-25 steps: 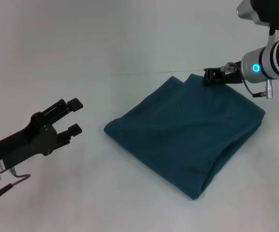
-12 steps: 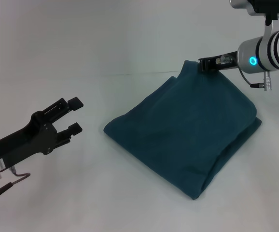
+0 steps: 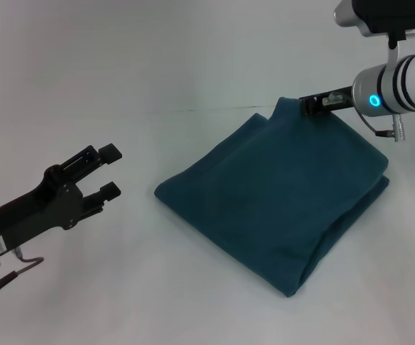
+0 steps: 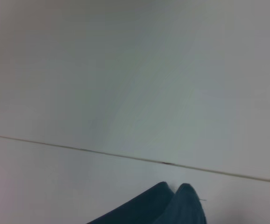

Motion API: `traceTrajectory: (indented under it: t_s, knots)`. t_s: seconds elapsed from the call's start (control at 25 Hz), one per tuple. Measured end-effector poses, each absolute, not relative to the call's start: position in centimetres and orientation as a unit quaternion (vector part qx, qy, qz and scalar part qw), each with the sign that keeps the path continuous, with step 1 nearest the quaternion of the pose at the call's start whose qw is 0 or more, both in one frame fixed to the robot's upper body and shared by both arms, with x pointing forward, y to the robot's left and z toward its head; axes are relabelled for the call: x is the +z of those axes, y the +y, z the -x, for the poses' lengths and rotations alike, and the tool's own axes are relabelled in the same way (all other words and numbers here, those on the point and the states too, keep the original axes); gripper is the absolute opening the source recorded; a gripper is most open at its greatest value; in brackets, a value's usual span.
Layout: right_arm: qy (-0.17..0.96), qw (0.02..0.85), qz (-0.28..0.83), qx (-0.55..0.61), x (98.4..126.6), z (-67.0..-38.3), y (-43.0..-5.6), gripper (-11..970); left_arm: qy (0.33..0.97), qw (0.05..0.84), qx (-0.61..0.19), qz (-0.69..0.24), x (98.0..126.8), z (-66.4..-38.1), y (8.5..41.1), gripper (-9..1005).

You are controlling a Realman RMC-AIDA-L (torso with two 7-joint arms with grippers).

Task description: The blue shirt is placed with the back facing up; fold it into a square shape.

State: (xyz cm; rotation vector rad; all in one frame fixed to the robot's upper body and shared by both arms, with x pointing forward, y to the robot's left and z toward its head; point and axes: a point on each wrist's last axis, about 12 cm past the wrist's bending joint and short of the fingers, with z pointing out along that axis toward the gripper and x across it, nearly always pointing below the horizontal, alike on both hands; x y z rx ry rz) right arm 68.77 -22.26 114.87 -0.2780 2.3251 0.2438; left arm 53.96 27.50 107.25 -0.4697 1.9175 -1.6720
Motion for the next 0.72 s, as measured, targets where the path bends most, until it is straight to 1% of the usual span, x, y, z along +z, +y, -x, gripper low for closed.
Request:
traceTrajectory:
  t_s: [0.2,0.48,0.72]
  knots:
    - [0.911,0.388,0.111,0.085,114.3,-68.9,-22.2,115,0.713,0.274,-0.621,0.176,107.2,-53.9,27.5,920]
    - [0.918,0.372,0.117,0.070,113.6,-69.1,-22.5,140,0.712,0.275,-0.621,0.179,107.1,-53.8,27.6,920]
    - [0.924,0.372,0.070,0.050,114.4,-69.6,-25.5,270,0.712,0.275,-0.621,0.178,107.1,-53.8,27.6,920]
